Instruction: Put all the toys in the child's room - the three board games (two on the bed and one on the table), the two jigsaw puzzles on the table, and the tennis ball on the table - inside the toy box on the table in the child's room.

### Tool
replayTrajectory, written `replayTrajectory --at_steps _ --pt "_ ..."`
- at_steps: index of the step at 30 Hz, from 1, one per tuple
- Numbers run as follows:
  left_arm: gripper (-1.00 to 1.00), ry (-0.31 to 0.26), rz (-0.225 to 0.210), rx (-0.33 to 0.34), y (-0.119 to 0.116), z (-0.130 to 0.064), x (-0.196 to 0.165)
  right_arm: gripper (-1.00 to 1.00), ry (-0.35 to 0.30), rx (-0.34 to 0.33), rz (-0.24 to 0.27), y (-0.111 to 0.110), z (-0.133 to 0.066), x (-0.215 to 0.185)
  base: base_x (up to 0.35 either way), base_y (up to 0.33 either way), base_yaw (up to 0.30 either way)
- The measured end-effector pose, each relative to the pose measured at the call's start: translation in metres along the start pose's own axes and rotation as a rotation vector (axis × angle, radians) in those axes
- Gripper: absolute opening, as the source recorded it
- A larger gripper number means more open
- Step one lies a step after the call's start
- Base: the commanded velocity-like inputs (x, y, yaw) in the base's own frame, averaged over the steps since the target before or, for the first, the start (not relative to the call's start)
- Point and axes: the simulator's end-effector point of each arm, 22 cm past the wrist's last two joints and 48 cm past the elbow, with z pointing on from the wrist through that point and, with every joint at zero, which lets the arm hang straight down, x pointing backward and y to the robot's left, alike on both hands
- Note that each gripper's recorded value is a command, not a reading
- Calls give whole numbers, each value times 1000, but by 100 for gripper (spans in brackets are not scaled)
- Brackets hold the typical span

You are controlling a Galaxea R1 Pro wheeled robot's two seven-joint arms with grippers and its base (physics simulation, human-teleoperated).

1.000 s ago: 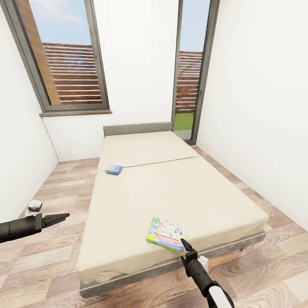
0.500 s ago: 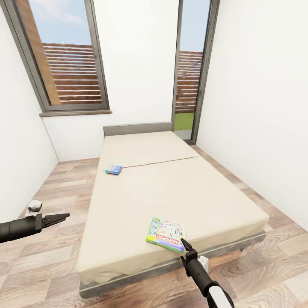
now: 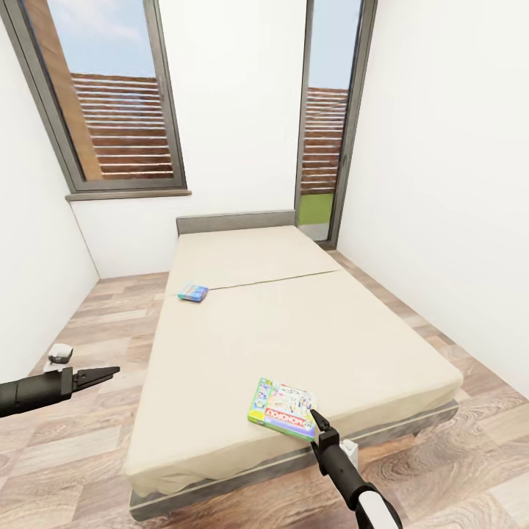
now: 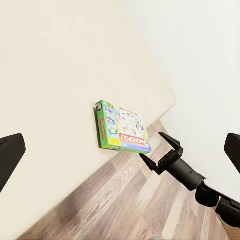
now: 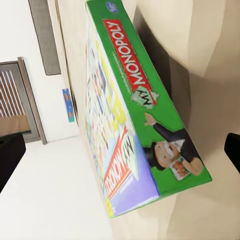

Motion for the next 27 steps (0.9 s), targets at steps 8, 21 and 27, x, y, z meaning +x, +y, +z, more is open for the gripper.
replayTrajectory --at_steps 8,21,27 --pt "100 0 0 0 0 0 0 100 0 0 0 0 0 0 4 -3 0" --pt "100 -2 0 -1 0 -1 -1 100 0 0 0 0 0 0 0 0 0" --pt "100 -3 -1 0 0 -1 -1 100 0 0 0 0 0 0 0 0 0"
